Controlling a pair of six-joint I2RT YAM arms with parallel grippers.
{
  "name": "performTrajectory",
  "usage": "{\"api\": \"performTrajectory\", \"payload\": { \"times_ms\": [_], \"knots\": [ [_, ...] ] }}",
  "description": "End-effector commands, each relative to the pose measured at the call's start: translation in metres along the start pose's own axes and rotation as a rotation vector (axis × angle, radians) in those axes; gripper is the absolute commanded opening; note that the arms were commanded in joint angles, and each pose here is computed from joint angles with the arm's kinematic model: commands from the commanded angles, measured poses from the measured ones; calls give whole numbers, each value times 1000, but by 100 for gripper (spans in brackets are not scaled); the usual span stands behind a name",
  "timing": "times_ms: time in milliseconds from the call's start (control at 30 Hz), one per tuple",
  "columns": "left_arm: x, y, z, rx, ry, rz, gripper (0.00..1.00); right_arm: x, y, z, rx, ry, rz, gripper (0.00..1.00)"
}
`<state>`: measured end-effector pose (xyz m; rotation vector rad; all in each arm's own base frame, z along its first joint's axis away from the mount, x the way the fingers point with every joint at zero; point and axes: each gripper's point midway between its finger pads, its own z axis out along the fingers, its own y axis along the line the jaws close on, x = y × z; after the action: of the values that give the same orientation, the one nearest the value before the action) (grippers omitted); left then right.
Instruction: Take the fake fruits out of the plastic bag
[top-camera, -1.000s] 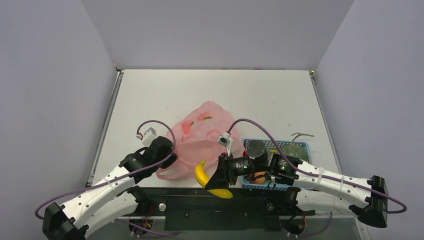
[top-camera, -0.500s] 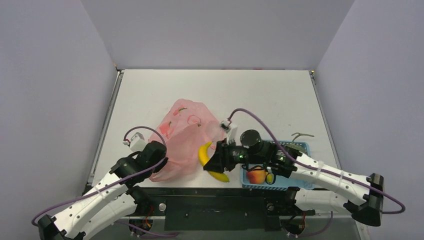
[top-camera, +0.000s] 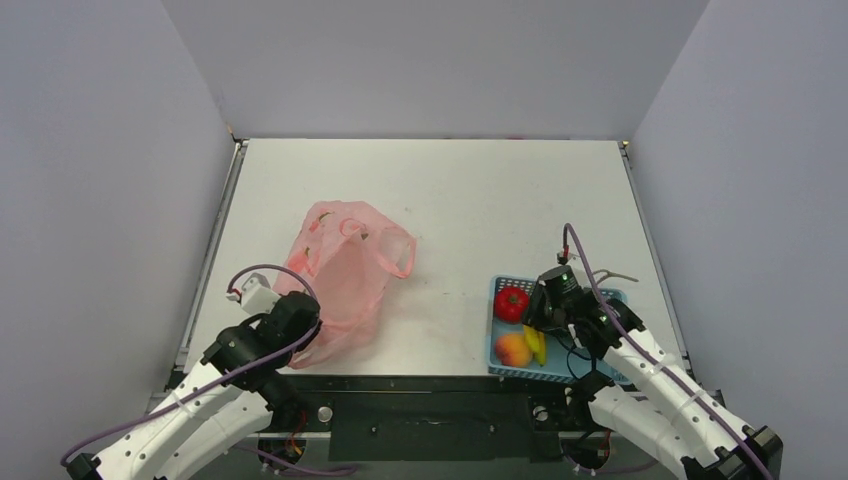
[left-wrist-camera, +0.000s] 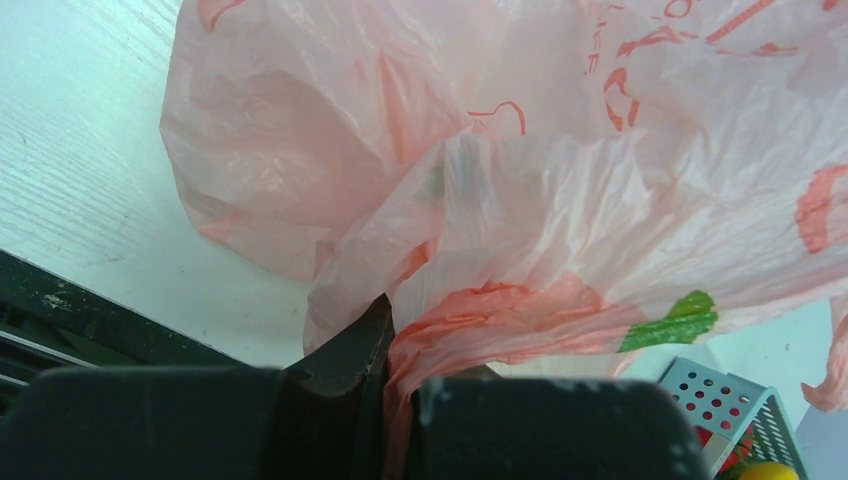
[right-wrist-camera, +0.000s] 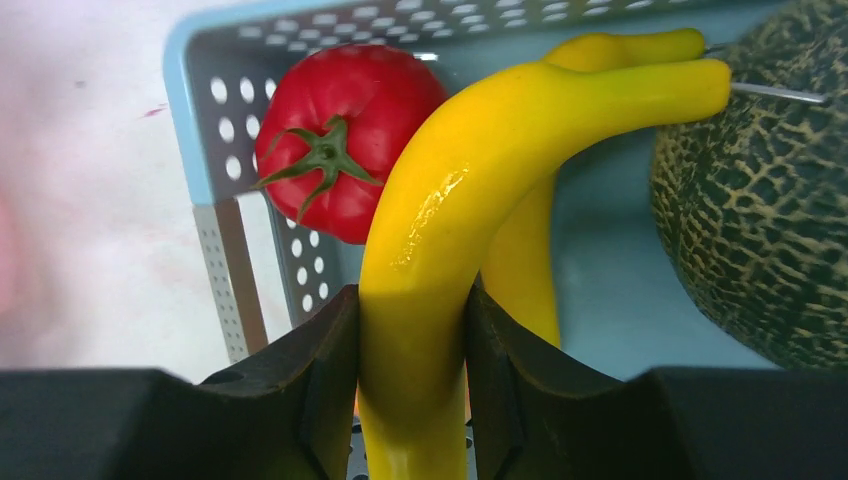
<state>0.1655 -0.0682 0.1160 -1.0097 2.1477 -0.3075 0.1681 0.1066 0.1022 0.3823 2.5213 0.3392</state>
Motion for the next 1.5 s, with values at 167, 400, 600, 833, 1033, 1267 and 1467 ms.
{"api": "performTrajectory", "payload": {
  "times_ms": [167,400,600,833,1033,1267,1467],
  "knots": [
    [-11,-23,-14,66,-2,3,0,-1,-33,19,133,45,-54,8],
    [-8,-28,-15,86,18,2,0,1,-32,20,140,64,-60,20],
    [-5,-32,-14,97,28,3,0,-18,-41,9,219,-25,-54,44],
    [-3,-39,-16,115,48,10,0,-36,-43,-9,327,-93,-116,61],
    [1,-56,-24,186,89,47,0,-51,5,-27,178,-186,-201,74],
    [3,-58,-30,221,108,72,0,-55,53,-34,-4,-210,-264,78],
    [-4,-63,-32,248,75,73,0,-63,67,-41,-48,-231,-272,80]
  ]
}}
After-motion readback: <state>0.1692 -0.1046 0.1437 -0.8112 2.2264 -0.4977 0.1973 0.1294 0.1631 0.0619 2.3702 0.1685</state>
